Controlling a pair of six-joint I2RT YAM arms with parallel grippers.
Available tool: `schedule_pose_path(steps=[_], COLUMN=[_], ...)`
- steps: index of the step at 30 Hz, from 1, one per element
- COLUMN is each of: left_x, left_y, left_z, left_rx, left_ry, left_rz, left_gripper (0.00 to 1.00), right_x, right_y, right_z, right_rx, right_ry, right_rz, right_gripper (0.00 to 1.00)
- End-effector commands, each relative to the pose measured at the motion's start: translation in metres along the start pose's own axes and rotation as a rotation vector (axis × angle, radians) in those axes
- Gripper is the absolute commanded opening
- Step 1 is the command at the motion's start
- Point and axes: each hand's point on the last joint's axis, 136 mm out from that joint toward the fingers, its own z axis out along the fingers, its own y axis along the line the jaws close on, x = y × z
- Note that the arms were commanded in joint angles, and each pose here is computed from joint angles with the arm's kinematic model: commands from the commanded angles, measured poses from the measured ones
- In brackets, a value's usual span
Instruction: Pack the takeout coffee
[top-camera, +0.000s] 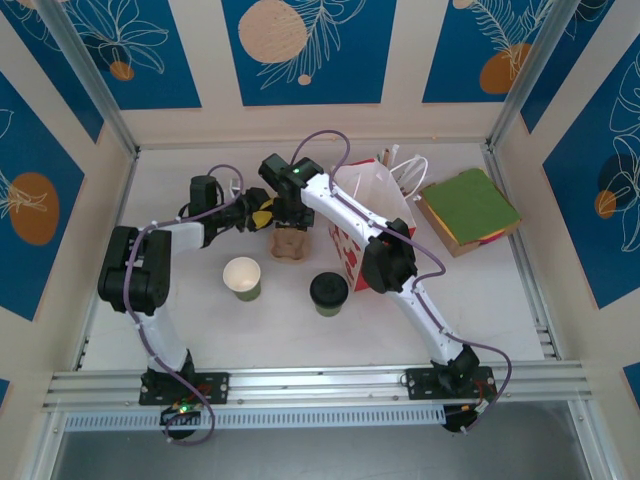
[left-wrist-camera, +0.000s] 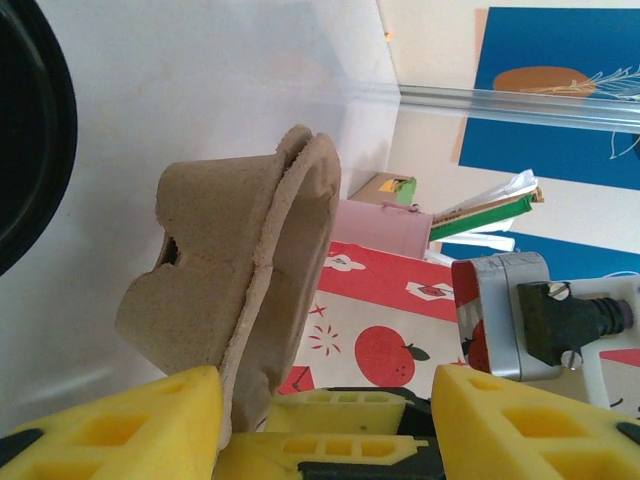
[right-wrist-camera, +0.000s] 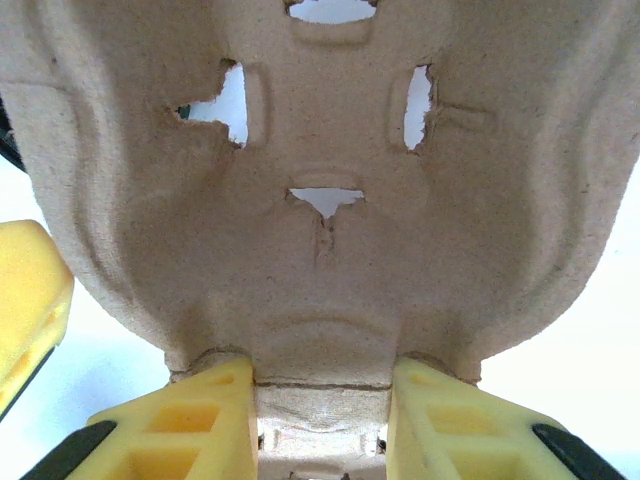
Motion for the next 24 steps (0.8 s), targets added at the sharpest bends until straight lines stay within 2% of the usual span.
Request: schedule_pose_path(steps=[1, 19, 24], left_x=[0.011, 0.015, 0.011], left_y=[-0.002, 0.013, 0.01], left_z=[0.006, 0.007, -0.001], left_rx=[0.033, -0.032, -0.058], left_ry=[0.047, 0.049, -0.008], left_rz=[0.012, -0.005, 0.015], left_gripper=[0.56, 0.57, 0.56], right_x=[0.004, 0.005, 0.006], right_y=[0.003, 0.006, 0.002], right_z=[-0.014, -0.02, -0.019], right_rx=[-0.02, -0.02, -0.009], right_ry=[0.0, -0.015, -0.007], right_rz=[-0.01, -0.03, -0.022], right_gripper=[0.31, 0.3, 0.3])
